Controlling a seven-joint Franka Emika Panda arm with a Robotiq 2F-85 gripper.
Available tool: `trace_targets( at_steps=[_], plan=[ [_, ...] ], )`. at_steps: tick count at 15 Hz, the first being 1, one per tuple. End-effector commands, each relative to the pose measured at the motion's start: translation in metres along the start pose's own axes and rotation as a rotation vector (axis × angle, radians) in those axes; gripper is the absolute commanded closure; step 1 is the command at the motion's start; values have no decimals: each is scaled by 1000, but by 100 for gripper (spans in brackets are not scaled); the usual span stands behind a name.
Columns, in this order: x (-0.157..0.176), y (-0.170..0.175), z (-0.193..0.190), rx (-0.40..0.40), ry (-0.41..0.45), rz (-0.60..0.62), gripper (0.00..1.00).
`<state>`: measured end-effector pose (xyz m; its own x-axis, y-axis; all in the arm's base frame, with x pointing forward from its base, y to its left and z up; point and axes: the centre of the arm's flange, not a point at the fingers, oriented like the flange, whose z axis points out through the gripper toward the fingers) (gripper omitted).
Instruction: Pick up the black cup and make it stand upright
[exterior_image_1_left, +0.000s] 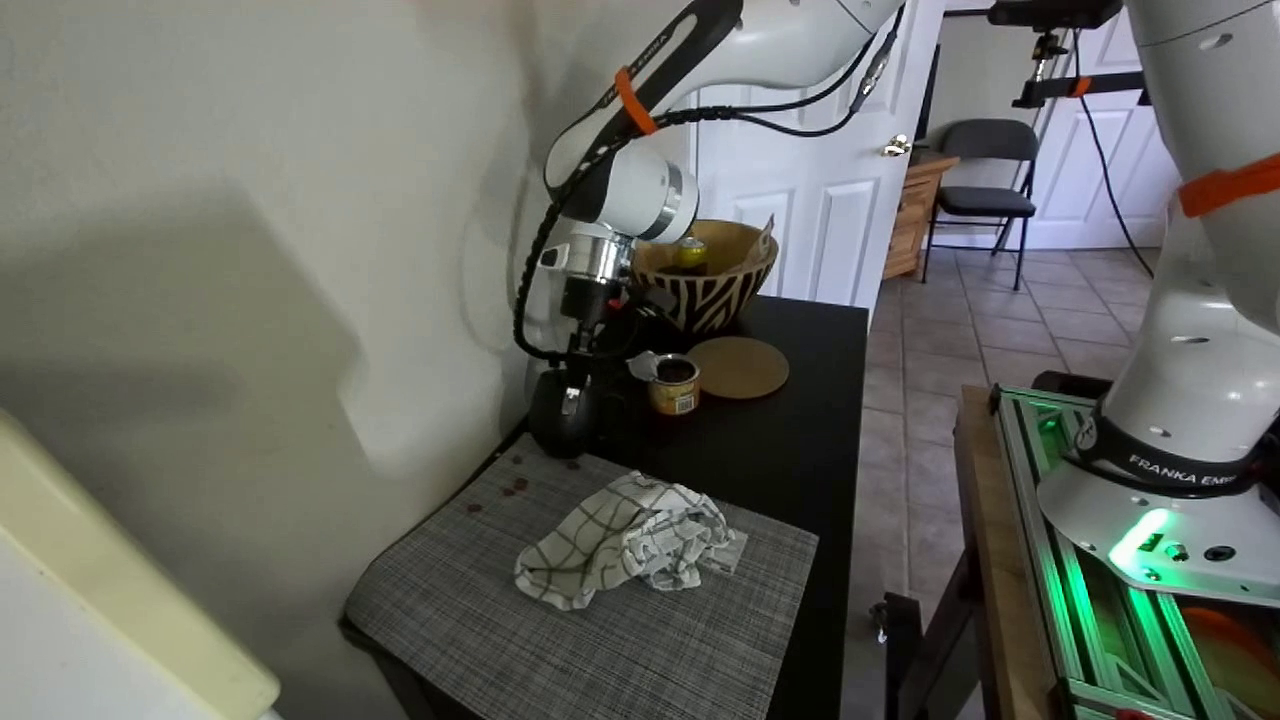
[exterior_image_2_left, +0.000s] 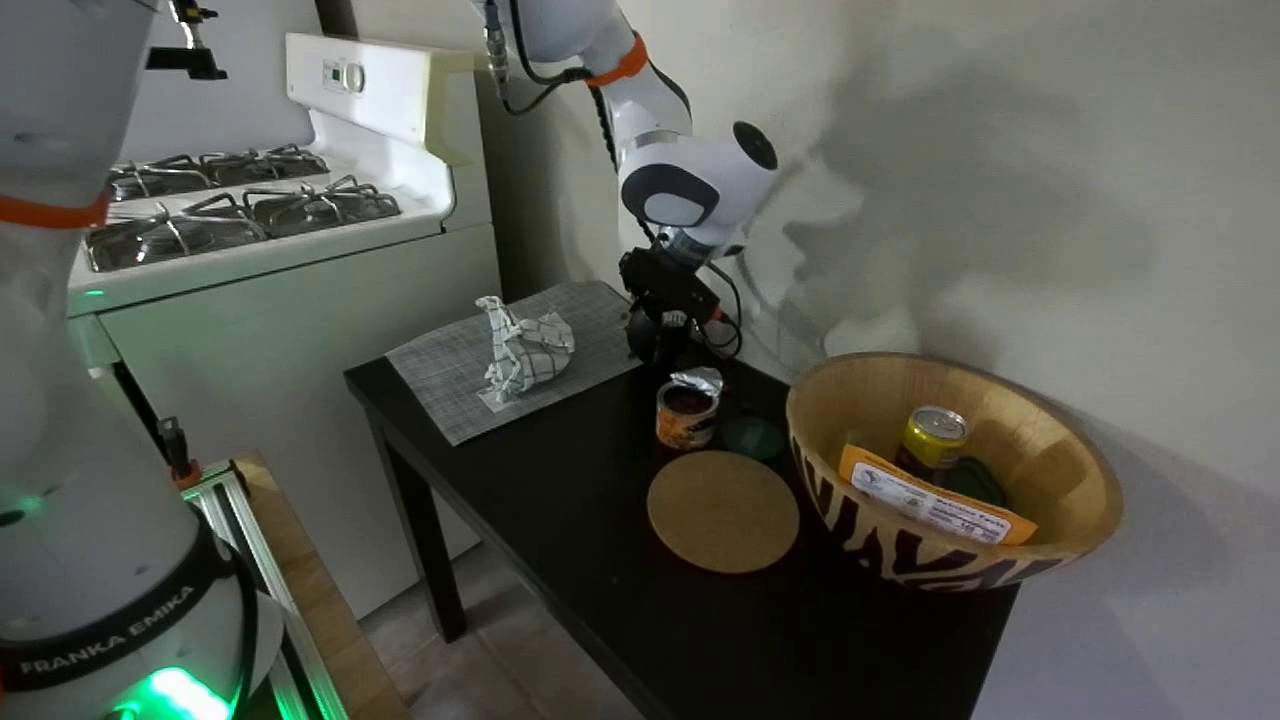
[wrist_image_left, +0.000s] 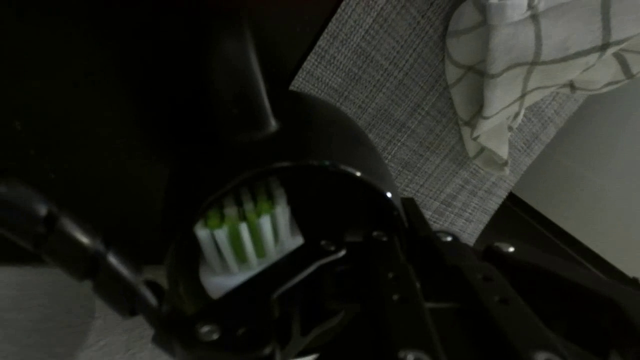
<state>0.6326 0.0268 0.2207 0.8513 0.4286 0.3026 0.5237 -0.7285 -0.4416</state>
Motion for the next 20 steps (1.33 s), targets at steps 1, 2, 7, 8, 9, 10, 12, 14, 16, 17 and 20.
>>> trace_targets(
  at_steps=[1, 2, 7, 8, 9, 10, 12, 14, 16, 17, 20],
  plan=[
    [15, -35, 19, -157, -126, -33, 97],
    [14, -45, 22, -202, -156, -40, 97],
    [-1, -70, 25, -425, -219, -30, 97],
    [-6, -73, 22, -457, -219, -22, 97],
    [-11, -76, 20, -481, -217, -13, 97],
    [-17, -78, 17, -498, -219, -3, 97],
    [-28, -82, 10, -515, -217, 10, 97],
    [-37, -81, 5, -518, -197, 30, 97],
    [-40, -80, 1, -508, -171, 42, 97],
    [-42, -80, -1, -507, -161, 49, 97],
    [-48, -80, -10, -495, -118, 67, 97]
  ],
)
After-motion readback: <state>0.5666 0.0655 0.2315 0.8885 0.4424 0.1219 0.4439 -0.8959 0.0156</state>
